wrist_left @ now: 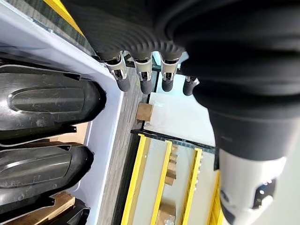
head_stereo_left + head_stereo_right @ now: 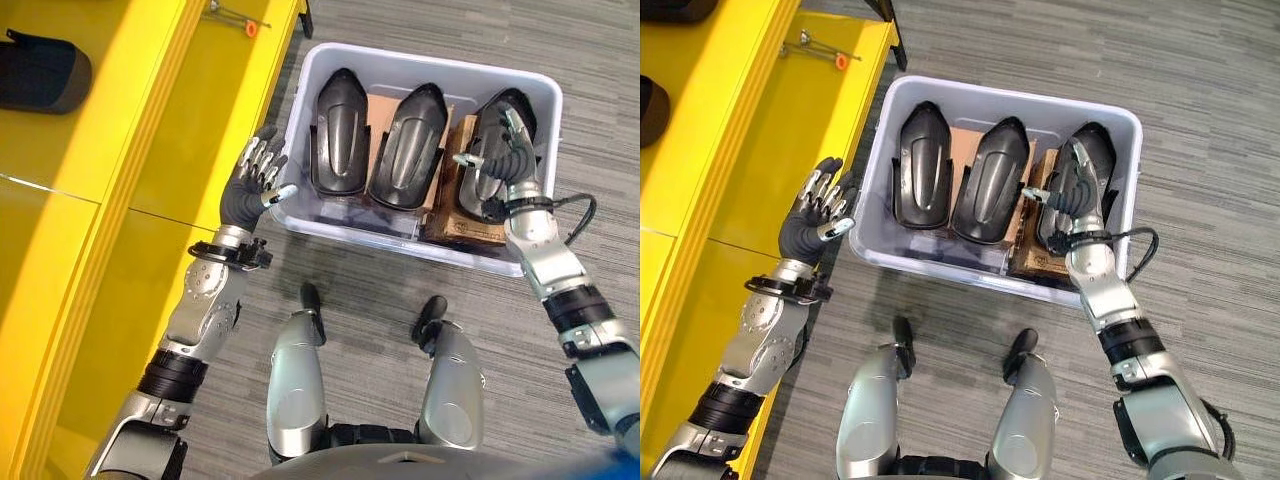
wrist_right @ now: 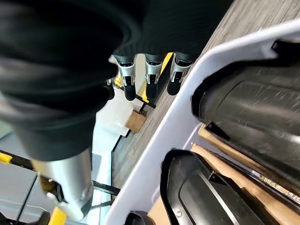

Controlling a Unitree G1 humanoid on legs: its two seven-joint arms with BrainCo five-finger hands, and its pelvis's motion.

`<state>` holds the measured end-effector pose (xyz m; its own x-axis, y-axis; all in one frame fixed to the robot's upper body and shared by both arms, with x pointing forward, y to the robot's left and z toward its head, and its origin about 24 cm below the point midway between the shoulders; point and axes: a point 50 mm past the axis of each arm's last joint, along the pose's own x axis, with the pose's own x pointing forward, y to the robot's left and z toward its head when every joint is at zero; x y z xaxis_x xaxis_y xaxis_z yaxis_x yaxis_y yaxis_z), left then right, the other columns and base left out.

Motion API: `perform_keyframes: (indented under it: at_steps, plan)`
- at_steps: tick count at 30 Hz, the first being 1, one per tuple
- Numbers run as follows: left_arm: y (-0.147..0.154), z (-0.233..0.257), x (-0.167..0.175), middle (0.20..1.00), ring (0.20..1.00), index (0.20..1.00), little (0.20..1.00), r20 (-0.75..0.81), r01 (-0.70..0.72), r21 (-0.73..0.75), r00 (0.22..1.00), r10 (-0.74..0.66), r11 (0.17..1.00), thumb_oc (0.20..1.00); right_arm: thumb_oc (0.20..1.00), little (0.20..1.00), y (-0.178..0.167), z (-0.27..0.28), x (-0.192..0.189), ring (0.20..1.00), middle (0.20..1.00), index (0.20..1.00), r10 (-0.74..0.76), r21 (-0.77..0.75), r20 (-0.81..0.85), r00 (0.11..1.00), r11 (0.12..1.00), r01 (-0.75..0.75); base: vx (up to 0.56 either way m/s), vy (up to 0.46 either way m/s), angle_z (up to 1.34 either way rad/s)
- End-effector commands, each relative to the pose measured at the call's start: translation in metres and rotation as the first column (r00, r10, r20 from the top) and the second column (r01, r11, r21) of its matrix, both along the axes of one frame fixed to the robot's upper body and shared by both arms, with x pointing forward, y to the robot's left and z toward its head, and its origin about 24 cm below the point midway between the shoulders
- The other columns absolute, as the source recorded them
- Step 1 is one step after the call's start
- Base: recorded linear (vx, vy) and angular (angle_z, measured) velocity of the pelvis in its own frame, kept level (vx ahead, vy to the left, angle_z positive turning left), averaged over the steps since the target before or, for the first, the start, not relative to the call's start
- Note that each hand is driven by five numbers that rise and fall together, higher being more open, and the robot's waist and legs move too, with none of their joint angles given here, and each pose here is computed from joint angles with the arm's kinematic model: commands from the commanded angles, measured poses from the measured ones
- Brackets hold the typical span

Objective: Move parts from the plastic box to the shelf.

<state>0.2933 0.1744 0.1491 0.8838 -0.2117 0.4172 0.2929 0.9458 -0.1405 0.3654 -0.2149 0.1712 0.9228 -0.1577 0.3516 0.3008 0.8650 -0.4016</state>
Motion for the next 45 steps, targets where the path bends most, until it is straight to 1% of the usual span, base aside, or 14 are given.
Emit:
perform_keyframes:
  at_steps: [1,2,3,6,10,17,20,22,26,32,37,39,41,45]
  plan:
    - [-0.005,0.015,-0.012,1.0,1.0,1.0,1.0,0.098,0.017,-0.006,0.995,-0.016,1.0,1.0,1.0,1.0,-0.001,0.017,0.001,1.0,1.0,1.0,-0.11,-0.03,0.107,0.988,0.993,0.113,-0.06,0.04,0.1]
    - [-0.006,0.016,-0.012,1.0,1.0,1.0,1.0,0.101,0.019,-0.002,0.995,-0.019,1.0,1.0,1.0,1.0,-0.006,0.018,0.001,1.0,1.0,1.0,-0.173,0.002,0.117,0.978,0.985,0.174,-0.07,0.066,0.1]
    - [-0.009,0.017,-0.012,1.0,1.0,1.0,1.0,0.1,0.033,-0.014,0.995,-0.031,0.999,1.0,1.0,1.0,-0.015,0.013,0.003,1.0,1.0,1.0,-0.222,0.12,0.076,0.972,0.97,0.212,-0.07,0.067,0.08]
    - [-0.014,0.015,-0.011,1.0,1.0,1.0,1.0,0.079,0.072,-0.065,0.995,-0.067,0.995,1.0,1.0,1.0,-0.015,0.001,0.006,1.0,1.0,1.0,-0.196,0.213,-0.011,0.981,0.958,0.193,-0.06,0.06,0.06]
    - [-0.015,0.016,-0.009,1.0,1.0,1.0,1.0,0.071,0.057,-0.12,0.996,-0.049,0.991,1.0,1.0,1.0,-0.014,-0.019,0.01,1.0,1.0,1.0,-0.146,0.299,-0.126,0.981,0.937,0.178,-0.04,0.038,-0.04]
    - [-0.015,0.014,-0.009,1.0,1.0,1.0,1.0,0.07,0.083,-0.133,0.995,-0.074,0.988,1.0,1.0,1.0,-0.017,-0.03,0.012,1.0,1.0,1.0,-0.177,0.373,-0.169,0.97,0.899,0.229,-0.03,0.003,0.01]
    - [-0.018,0.013,-0.008,1.0,1.0,1.0,1.0,0.063,0.102,-0.163,0.994,-0.093,0.981,1.0,1.0,1.0,-0.009,-0.033,0.017,1.0,1.0,1.0,-0.06,0.36,-0.202,0.978,0.924,0.131,-0.01,0.008,0.01]
    - [-0.019,0.012,-0.008,1.0,1.0,1.0,1.0,0.055,0.107,-0.164,0.994,-0.099,0.981,1.0,1.0,1.0,0.006,-0.042,0.02,1.0,1.0,1.0,0.079,0.334,-0.285,0.955,0.942,0.021,0.05,0.001,0.02]
    - [-0.021,0.012,-0.008,1.0,1.0,1.0,1.0,0.052,0.137,-0.139,0.99,-0.131,0.981,1.0,1.0,1.0,0.028,-0.041,0.023,1.0,1.0,1.0,0.196,0.265,-0.323,0.926,0.958,-0.11,-0.01,-0.032,0.01]
    - [-0.026,0.009,-0.01,1.0,1.0,1.0,1.0,0.038,0.17,-0.123,0.985,-0.166,0.978,1.0,1.0,1.0,0.048,-0.027,0.026,1.0,1.0,1.0,0.221,0.191,-0.279,0.935,0.966,-0.171,0.01,-0.044,0.09]
    - [-0.03,0.007,-0.01,1.0,1.0,1.0,1.0,0.037,0.171,-0.103,0.985,-0.168,0.98,1.0,1.0,1.0,0.049,-0.012,0.025,1.0,1.0,1.0,0.064,0.081,-0.169,0.983,0.995,-0.051,0.0,-0.006,0.0]
    - [-0.03,0.007,-0.01,1.0,1.0,1.0,1.0,0.039,0.172,-0.113,0.985,-0.168,0.979,1.0,1.0,1.0,0.038,-0.003,0.023,1.0,1.0,1.0,-0.085,0.023,-0.078,0.993,0.996,0.087,0.0,0.0,0.0]
    - [-0.032,0.008,-0.01,1.0,1.0,1.0,1.0,0.043,0.17,-0.122,0.985,-0.166,0.978,1.0,1.0,1.0,0.026,0.005,0.019,1.0,1.0,1.0,-0.229,-0.03,0.034,0.973,0.973,0.23,0.0,0.037,-0.01]
    - [-0.039,0.01,-0.009,1.0,1.0,1.0,1.0,0.054,0.172,-0.13,0.985,-0.166,0.977,1.0,1.0,1.0,0.018,0.017,0.012,1.0,1.0,1.0,-0.331,-0.083,0.187,0.925,0.933,0.351,-0.01,0.052,-0.07]
